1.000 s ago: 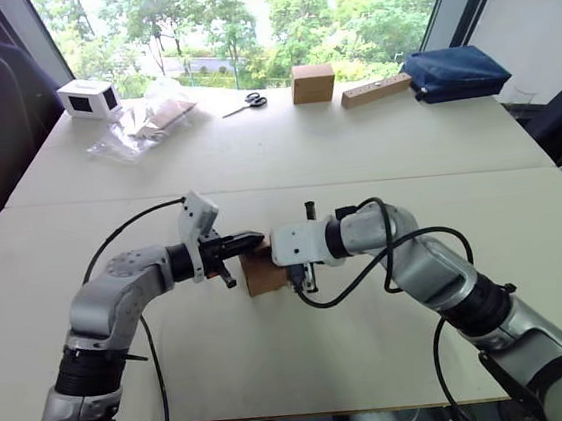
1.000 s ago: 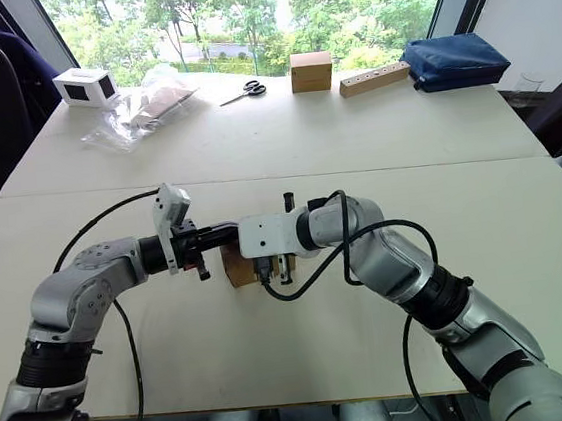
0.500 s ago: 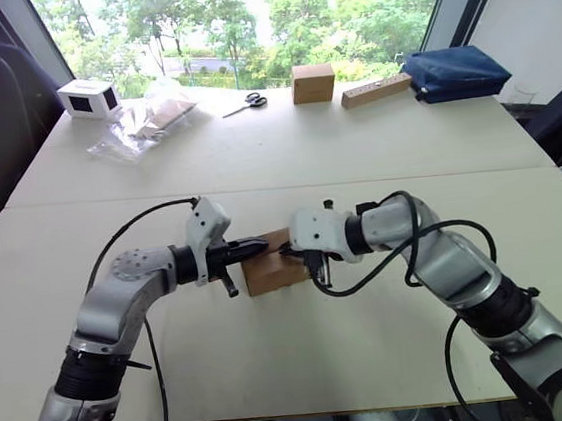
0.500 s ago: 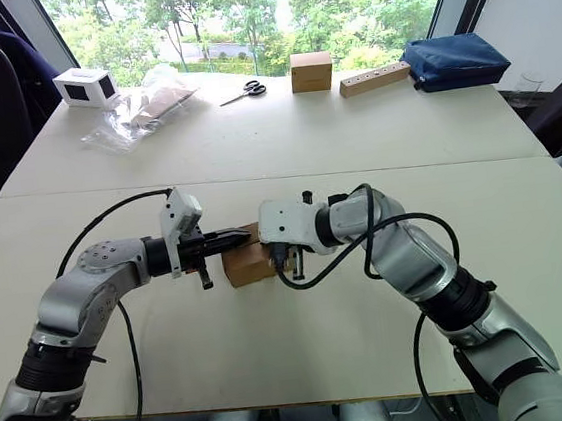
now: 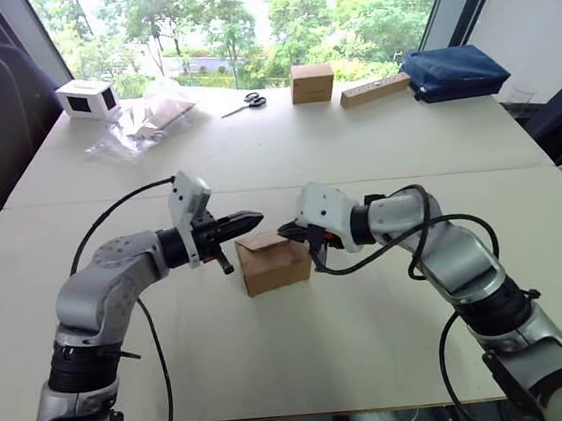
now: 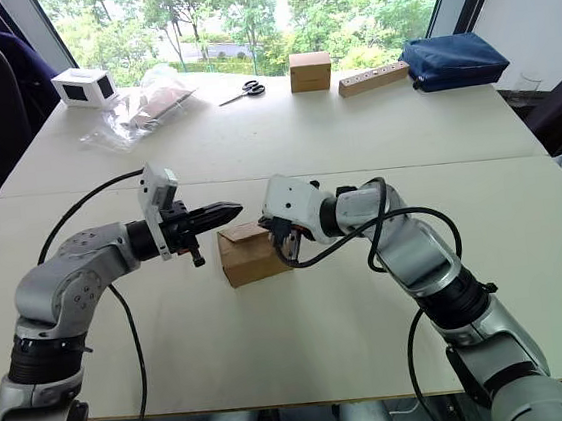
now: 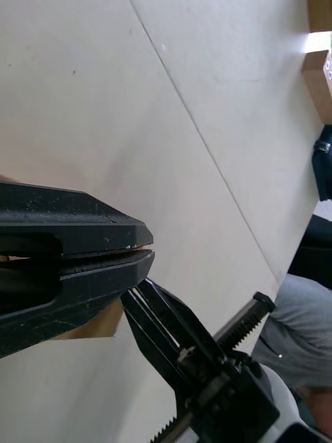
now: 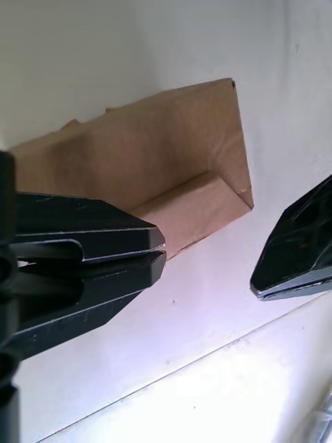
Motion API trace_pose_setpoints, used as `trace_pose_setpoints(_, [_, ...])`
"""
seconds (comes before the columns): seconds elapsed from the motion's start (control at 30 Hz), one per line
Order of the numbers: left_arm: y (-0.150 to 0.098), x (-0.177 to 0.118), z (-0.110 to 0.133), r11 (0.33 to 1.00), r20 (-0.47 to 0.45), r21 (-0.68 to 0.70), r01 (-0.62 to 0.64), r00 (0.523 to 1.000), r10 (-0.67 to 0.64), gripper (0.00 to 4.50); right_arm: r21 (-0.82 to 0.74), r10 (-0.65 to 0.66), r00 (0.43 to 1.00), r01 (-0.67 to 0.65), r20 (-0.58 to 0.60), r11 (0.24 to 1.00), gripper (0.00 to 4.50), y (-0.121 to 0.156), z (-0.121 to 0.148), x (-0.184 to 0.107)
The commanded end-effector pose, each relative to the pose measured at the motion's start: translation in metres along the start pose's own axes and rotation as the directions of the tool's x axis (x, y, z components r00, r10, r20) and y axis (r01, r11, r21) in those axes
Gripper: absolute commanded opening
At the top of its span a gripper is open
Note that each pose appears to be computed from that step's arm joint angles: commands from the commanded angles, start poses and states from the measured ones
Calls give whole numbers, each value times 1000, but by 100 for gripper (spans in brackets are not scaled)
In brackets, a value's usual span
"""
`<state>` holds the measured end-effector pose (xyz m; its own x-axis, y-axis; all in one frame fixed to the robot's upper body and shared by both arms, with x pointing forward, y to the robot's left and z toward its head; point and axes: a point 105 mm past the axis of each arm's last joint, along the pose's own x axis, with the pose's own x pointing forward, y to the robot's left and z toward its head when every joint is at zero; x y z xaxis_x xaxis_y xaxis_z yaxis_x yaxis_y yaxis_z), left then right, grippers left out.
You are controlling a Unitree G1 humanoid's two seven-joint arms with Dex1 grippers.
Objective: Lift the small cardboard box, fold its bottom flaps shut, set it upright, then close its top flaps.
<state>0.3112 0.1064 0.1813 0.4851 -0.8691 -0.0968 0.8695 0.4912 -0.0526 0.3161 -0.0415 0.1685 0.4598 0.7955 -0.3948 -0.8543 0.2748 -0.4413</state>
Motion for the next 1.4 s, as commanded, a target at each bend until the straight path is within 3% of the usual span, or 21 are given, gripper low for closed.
trace_pose_setpoints(0.03, [-11,-3,-4,999,-31,50,10,999,-9,5,-17,-7,999,8,34,1000,0,0,6,-1])
trace_pose_setpoints(0.27, [-14,-2,-23,999,-76,49,0,997,4,5,-21,0,1000,1,23,1000,0,4,2,3])
trace_pose_setpoints(0.4, [-18,0,-40,997,-147,80,22,989,-10,5,-41,37,999,-38,-15,998,0,12,-8,8])
trace_pose_setpoints(0.93, [-15,1,-40,998,-117,65,9,993,-1,5,-67,35,998,-38,-51,997,0,14,-16,10])
trace_pose_setpoints(1.0, [-8,-1,-33,998,-86,48,-42,995,46,5,-53,11,1000,-12,-18,999,0,9,-13,8])
trace_pose_setpoints(1.1, [-5,-9,-16,992,-59,110,-55,996,62,5,17,-80,984,79,161,997,0,-7,14,-8])
trace_pose_setpoints(1.23, [-10,-22,22,987,94,114,-116,990,106,5,151,-161,931,116,327,982,0,-15,32,-41])
trace_pose_setpoints(1.37, [-5,-37,45,958,247,98,-269,939,239,5,224,-195,918,120,346,967,0,-15,30,-59])
trace_pose_setpoints(1.4, [-5,-45,35,970,177,49,-240,957,228,5,262,-199,924,113,327,958,0,-12,22,-69])
